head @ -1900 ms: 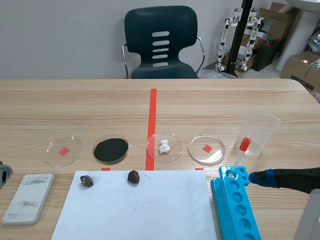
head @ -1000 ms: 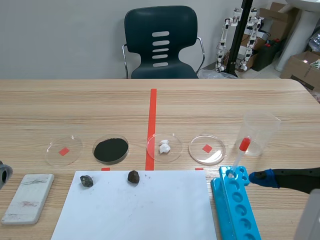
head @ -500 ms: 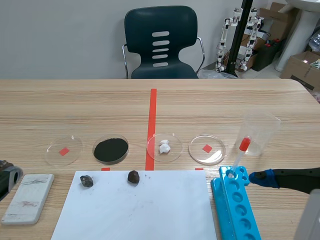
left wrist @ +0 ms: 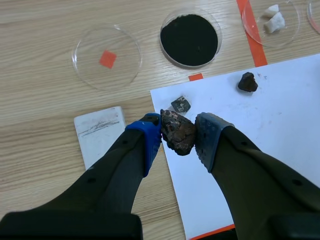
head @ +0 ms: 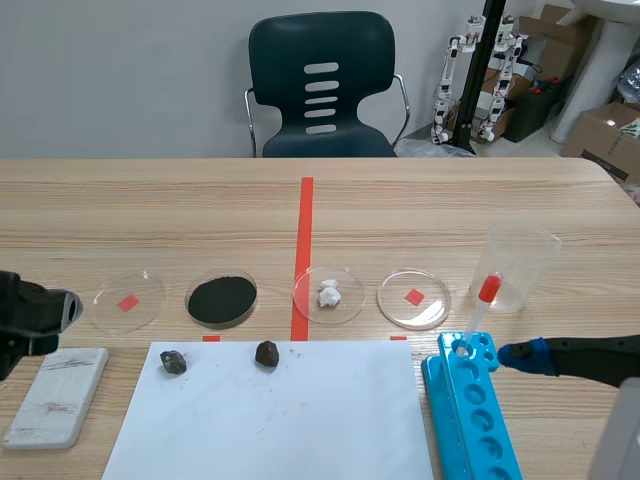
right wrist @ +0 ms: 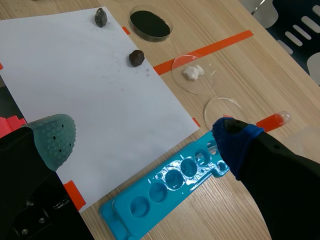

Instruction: Rub the mineral on the streak plate

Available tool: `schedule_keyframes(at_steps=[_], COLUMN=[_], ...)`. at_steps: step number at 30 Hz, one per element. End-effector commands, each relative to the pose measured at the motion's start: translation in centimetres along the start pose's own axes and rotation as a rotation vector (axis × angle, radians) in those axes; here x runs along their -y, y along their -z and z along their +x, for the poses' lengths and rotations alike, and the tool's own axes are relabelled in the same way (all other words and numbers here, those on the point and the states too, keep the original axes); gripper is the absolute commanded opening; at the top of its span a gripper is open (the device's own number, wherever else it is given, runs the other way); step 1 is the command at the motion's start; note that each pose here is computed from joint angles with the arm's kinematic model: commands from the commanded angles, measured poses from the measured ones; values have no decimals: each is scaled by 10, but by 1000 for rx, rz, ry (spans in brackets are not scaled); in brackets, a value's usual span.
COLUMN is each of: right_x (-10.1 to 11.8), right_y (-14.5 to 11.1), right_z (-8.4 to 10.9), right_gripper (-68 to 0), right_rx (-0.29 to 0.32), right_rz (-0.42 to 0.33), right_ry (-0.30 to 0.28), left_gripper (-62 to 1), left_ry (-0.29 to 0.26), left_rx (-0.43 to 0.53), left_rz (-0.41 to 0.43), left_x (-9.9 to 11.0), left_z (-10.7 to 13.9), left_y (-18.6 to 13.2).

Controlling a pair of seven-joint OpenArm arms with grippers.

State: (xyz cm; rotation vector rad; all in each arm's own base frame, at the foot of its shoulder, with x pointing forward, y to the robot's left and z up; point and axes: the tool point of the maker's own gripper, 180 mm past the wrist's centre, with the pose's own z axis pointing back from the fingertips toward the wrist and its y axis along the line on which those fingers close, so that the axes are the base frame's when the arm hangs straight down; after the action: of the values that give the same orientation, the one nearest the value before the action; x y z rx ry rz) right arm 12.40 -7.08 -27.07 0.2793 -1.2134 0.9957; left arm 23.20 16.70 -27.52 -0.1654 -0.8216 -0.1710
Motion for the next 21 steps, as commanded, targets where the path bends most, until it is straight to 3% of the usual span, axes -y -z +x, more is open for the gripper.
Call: schedule_keyframes(at_steps=[1, 12, 21], right_x=[5, 5, 5], right_y=[1, 1, 1], right_z=[13, 13, 13], right_gripper=[-106, -106, -106], right_rx=[41, 41, 41], right_rz=[-15, -15, -15], right_ry=[-6, -7, -6], left_gripper=[-479, -479, -479], left_ry=[-31, -182, -195], left_rx=[-25, -254, -350], left_rz=[16, 90, 117], left_x=[-6, -46, -56], left_z=[-3, -24, -29], left_y=[5, 41, 65])
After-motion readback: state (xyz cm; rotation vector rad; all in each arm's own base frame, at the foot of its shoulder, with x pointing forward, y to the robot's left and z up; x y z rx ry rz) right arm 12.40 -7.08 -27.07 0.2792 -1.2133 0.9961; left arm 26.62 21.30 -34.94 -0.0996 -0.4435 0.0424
